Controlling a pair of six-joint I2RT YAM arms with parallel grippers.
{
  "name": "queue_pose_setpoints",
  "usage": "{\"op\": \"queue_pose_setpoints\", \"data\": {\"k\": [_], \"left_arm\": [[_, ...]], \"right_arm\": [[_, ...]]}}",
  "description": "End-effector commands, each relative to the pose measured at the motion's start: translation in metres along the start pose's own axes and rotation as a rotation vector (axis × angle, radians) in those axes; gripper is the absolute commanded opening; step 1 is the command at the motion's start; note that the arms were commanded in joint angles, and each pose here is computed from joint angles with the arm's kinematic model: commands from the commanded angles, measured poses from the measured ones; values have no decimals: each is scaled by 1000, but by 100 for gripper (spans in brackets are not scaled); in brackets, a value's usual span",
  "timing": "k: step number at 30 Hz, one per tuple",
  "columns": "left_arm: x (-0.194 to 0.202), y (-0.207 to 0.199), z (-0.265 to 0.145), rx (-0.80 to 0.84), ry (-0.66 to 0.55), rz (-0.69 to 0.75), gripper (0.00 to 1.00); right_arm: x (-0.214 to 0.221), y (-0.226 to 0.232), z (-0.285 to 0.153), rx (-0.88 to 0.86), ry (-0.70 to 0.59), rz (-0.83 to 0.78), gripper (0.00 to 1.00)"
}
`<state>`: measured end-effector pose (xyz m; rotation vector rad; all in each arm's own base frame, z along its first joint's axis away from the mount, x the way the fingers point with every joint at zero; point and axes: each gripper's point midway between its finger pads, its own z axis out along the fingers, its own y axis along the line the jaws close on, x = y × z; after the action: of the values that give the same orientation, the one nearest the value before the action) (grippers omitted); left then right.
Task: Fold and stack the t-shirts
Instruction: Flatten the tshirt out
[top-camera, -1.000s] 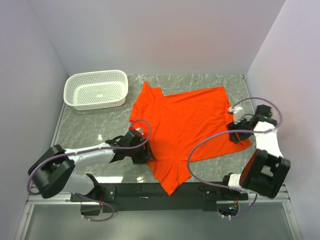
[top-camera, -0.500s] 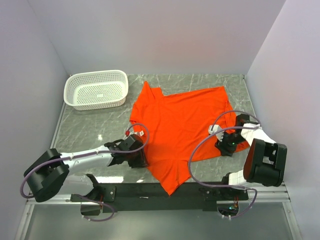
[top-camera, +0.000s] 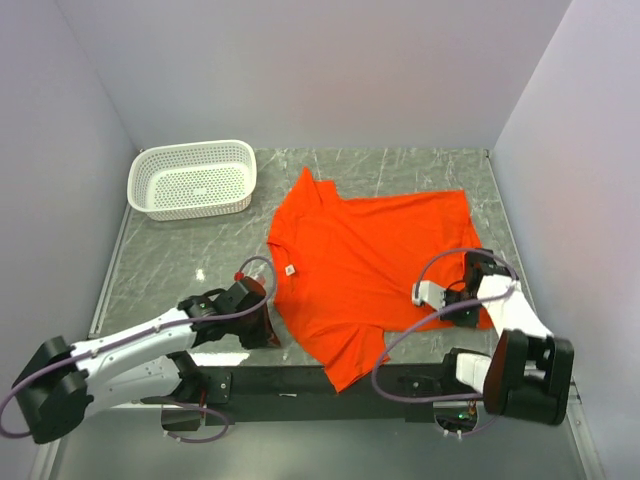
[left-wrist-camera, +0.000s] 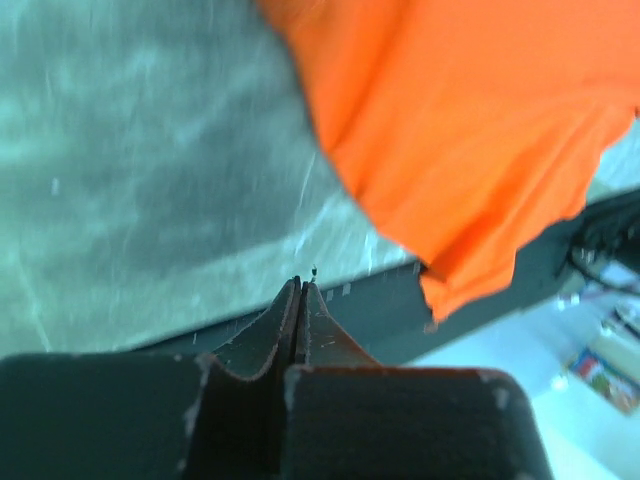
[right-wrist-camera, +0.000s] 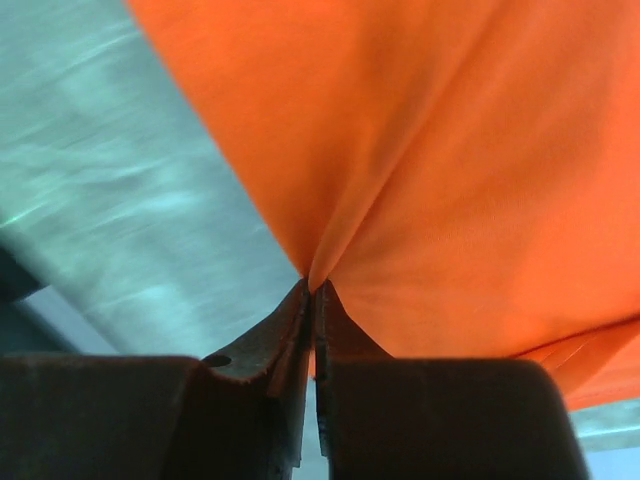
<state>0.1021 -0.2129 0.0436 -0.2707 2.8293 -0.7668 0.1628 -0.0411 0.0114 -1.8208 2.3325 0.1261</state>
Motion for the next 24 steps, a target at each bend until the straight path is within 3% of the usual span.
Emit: {"op": "queue_pose_setpoints", "data": {"k": [1,3,5,6,7,10,14,16,17,19,20,24], "left_arm": [[22,9,-15,3,88,-10,0],[26,2,-28,47,104,4,0],[20,-16,-45,124,70,34,1],[11,-20,-49,133,24,44,5],[2,-25,-53,139,-25,54,27],[-46,-43,-62,137,-211,96,56],[-135,-73,-55,203,-379,150,62],[-201,-91,-68,335,-521,188,62],[-231,-96,-60,338,-537,197,63],[-280,-105,-60,359,-589,240,63],[-316,-122,-49,365,-575,256,63],[-395,-143,-8,317,-534,298,61]], "right_arm": [[22,51,-15,-131,118,-41,11],[32,61,-20,-129,171,-68,13],[30,49,-26,-58,160,-31,31],[26,41,-32,-15,141,52,42],[10,28,-37,26,40,112,51],[-25,-51,-95,149,-229,370,66],[-48,-127,-118,140,-527,764,67],[-55,-155,-107,99,-591,874,67],[-56,-175,-106,133,-628,885,67],[-59,-195,-94,139,-626,997,66],[-59,-211,-94,185,-640,996,66],[-55,-236,-90,207,-639,1106,65]]}}
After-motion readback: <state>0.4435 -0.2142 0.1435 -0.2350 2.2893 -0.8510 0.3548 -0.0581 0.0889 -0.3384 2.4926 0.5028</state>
